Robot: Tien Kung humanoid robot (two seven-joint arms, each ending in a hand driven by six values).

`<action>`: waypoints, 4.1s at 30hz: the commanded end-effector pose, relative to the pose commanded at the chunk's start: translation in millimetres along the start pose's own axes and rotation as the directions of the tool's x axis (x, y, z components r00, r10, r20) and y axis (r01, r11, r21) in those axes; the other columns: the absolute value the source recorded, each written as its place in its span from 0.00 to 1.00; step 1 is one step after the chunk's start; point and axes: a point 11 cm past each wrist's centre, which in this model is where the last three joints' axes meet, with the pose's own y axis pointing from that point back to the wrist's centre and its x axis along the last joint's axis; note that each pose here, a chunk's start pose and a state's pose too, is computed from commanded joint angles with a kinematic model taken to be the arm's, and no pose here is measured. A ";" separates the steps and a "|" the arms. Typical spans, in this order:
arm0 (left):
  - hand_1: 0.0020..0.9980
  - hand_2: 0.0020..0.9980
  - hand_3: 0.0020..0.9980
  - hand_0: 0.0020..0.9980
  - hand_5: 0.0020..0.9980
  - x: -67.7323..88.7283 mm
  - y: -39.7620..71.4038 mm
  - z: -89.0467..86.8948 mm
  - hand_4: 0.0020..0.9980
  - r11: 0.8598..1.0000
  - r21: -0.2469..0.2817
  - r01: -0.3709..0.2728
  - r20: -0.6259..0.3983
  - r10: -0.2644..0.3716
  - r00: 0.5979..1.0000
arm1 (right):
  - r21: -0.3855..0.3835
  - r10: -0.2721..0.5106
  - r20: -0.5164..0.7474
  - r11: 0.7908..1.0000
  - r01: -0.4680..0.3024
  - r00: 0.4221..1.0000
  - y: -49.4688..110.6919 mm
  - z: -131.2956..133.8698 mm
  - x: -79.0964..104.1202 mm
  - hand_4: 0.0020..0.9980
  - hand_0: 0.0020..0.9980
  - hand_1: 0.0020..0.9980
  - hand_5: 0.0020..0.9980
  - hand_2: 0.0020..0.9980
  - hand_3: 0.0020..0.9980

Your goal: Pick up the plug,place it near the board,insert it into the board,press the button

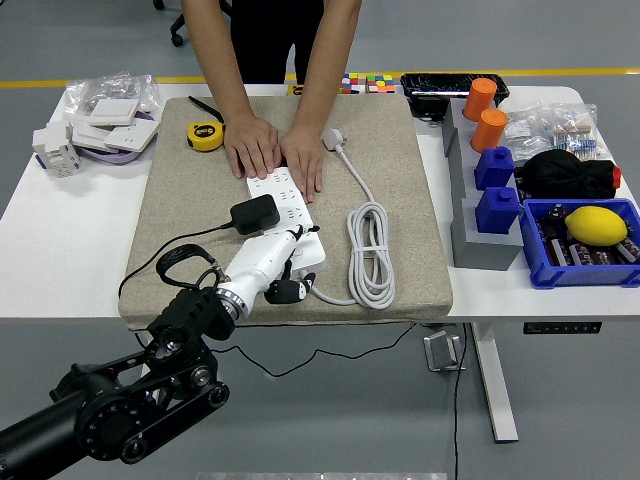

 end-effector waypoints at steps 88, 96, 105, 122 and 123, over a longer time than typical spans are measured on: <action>0.03 0.12 0.77 0.14 0.11 -3.0 3.4 -22.4 0.62 0.997 0.062 0.048 0.077 -0.053 0.996 | -0.004 0.003 -0.001 1.000 -0.003 1.000 0.0 1.5 1.1 1.00 1.00 0.93 1.00 0.87 0.90; 0.06 0.16 0.77 0.17 0.10 24.4 5.3 -3.7 0.61 0.998 -0.011 -0.061 0.090 0.062 0.994 | -0.006 0.004 -0.006 1.000 -0.004 1.000 0.0 2.6 1.5 1.00 1.00 0.93 1.00 0.87 0.90; 0.29 0.40 0.69 0.28 0.12 59.5 -3.7 15.7 0.75 0.962 -0.143 -0.233 -0.227 0.197 0.954 | -0.008 -0.004 -0.014 1.000 0.004 1.000 -0.1 3.5 -1.7 1.00 1.00 0.93 1.00 0.87 0.90; 1.00 1.00 1.00 1.00 0.25 54.2 -53.2 -10.5 1.00 0.989 -0.004 -0.148 -0.749 0.095 0.655 | 0.001 0.004 -0.046 1.000 -0.004 0.999 0.2 -5.2 3.6 1.00 1.00 0.93 1.00 0.87 0.90; 1.00 1.00 1.00 1.00 0.25 53.8 -55.2 -14.2 1.00 0.990 0.011 -0.143 -0.742 0.104 0.662 | 0.001 0.005 -0.047 1.000 -0.005 0.999 0.2 -5.4 3.7 1.00 1.00 0.93 1.00 0.87 0.90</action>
